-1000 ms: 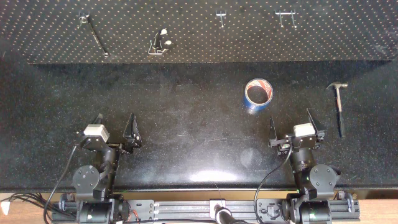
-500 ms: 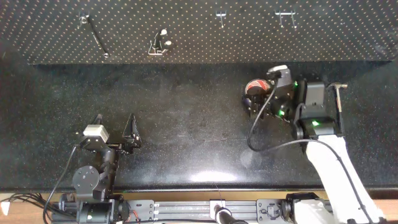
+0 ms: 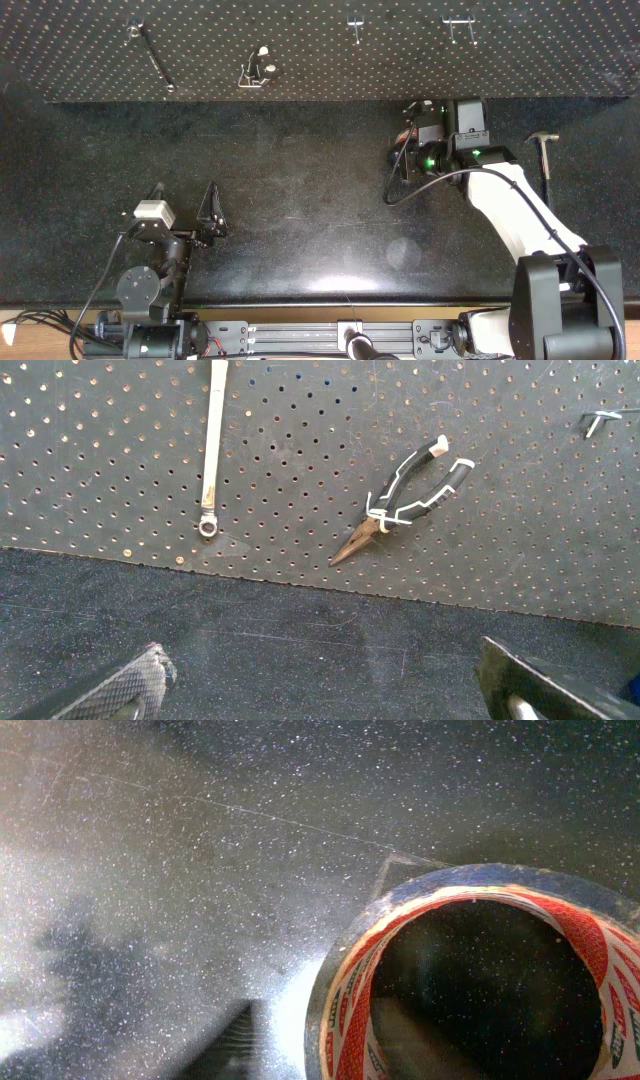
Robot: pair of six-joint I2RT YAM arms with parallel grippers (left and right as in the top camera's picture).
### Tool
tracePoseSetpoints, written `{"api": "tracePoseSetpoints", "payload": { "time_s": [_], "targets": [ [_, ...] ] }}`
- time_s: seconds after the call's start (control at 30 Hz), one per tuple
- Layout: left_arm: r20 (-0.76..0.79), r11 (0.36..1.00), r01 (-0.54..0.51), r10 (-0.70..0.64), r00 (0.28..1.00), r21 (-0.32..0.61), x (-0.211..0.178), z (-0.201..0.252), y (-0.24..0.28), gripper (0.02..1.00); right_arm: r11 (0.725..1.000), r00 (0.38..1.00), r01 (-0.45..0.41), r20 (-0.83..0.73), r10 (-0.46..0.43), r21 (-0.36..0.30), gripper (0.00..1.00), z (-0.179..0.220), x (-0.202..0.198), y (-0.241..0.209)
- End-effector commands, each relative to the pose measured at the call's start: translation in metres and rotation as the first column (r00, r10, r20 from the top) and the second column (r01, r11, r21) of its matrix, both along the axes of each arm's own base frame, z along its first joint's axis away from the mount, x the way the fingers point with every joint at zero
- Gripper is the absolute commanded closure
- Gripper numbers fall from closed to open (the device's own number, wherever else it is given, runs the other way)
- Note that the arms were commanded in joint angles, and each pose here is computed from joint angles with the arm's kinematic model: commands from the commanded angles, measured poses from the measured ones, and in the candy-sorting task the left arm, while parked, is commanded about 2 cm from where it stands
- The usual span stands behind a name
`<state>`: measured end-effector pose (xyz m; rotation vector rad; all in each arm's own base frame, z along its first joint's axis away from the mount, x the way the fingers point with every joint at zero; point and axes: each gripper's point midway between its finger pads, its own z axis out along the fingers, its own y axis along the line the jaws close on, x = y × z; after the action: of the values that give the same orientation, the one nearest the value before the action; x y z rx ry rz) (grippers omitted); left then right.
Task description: Place Tools Onto Pegboard
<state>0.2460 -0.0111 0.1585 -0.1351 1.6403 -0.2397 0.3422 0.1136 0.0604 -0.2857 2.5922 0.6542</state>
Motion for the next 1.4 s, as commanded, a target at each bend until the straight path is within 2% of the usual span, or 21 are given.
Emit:
{"api": "tracePoseSetpoints", "payload": {
  "time_s": [0.03,0.33,0.37,0.47,0.5,0.6,0.67,0.73,0.77,0.8,0.83,0.87,0.93,1.03,1.17,1.27,1.4],
  "targets": [
    [-0.002,1.0,-0.006,0.006,1.0,0.006,0.0,-0.001,0.001,0.025,0.995,0.999,0.037,0.003,-0.037,-0.093,0.925,-0.01,0.007,-0.012],
    [-0.002,1.0,-0.006,0.006,1.0,0.006,0.0,-0.001,0.001,0.025,0.994,1.0,0.017,-0.02,-0.019,-0.111,0.923,-0.019,0.004,-0.006],
    [-0.002,1.0,-0.006,0.006,1.0,0.006,0.0,-0.001,0.001,0.023,0.994,1.0,0.02,0.011,-0.019,-0.106,0.923,-0.01,0.007,-0.006],
    [-0.002,1.0,-0.006,0.006,1.0,0.006,0.0,-0.001,0.001,0.025,0.997,0.98,0.057,0.193,-0.045,-0.057,0.925,0.06,0.005,-0.005],
    [-0.002,1.0,-0.006,0.006,1.0,0.006,0.0,-0.001,0.001,0.025,0.996,0.975,0.082,0.212,-0.074,-0.03,0.928,0.071,-0.004,-0.006],
    [-0.002,1.0,-0.006,0.006,1.0,0.006,0.0,-0.001,0.001,0.025,0.998,0.95,0.056,0.307,-0.06,0.024,0.925,0.101,-0.034,0.008],
    [-0.002,1.0,-0.006,0.006,1.0,0.006,0.0,-0.001,0.001,0.025,0.997,0.881,0.005,0.472,-0.039,0.073,0.928,0.149,-0.036,0.024],
    [-0.002,1.0,-0.006,0.006,1.0,0.006,0.0,-0.001,0.001,0.025,0.996,0.752,0.024,0.655,-0.072,0.081,0.925,0.2,-0.03,0.034],
    [-0.002,1.0,-0.006,0.006,1.0,0.006,0.0,-0.001,0.001,0.027,0.995,0.702,0.0,0.709,-0.073,0.102,0.925,0.218,-0.032,0.046],
    [-0.002,1.0,-0.006,0.006,1.0,0.006,0.0,-0.001,0.001,0.025,0.992,0.676,-0.028,0.733,-0.073,0.125,0.925,0.229,-0.033,0.055],
    [-0.002,1.0,-0.006,0.006,1.0,0.006,0.0,-0.001,0.001,0.025,0.989,0.653,-0.02,0.751,-0.099,0.147,0.925,0.238,-0.033,0.059],
    [-0.002,1.0,-0.006,0.006,1.0,0.006,0.0,-0.001,0.001,0.025,0.983,0.635,0.049,0.754,-0.166,0.175,0.925,0.244,-0.028,0.053],
    [-0.002,1.0,-0.006,0.006,1.0,0.006,0.0,-0.001,0.001,0.025,0.974,0.578,0.112,0.785,-0.224,0.195,0.925,0.256,-0.019,0.051],
    [-0.002,1.0,-0.006,0.006,1.0,0.006,0.0,-0.001,0.001,0.025,0.964,0.514,0.051,0.821,-0.249,0.26,0.928,0.262,0.006,0.086],
    [-0.002,1.0,-0.006,0.006,1.0,0.006,0.0,-0.001,0.001,0.023,0.966,0.521,0.043,0.819,-0.239,0.255,0.928,0.262,0.029,0.106],
    [-0.002,1.0,-0.006,0.006,1.0,0.006,0.0,-0.001,0.001,0.025,0.964,0.52,0.103,0.813,-0.262,0.244,0.925,0.253,0.054,0.1],
    [-0.002,1.0,-0.006,0.006,1.0,0.006,0.0,-0.001,0.001,0.025,0.965,0.524,0.107,0.811,-0.26,0.24,0.928,0.242,0.076,0.112]
  ]
}}
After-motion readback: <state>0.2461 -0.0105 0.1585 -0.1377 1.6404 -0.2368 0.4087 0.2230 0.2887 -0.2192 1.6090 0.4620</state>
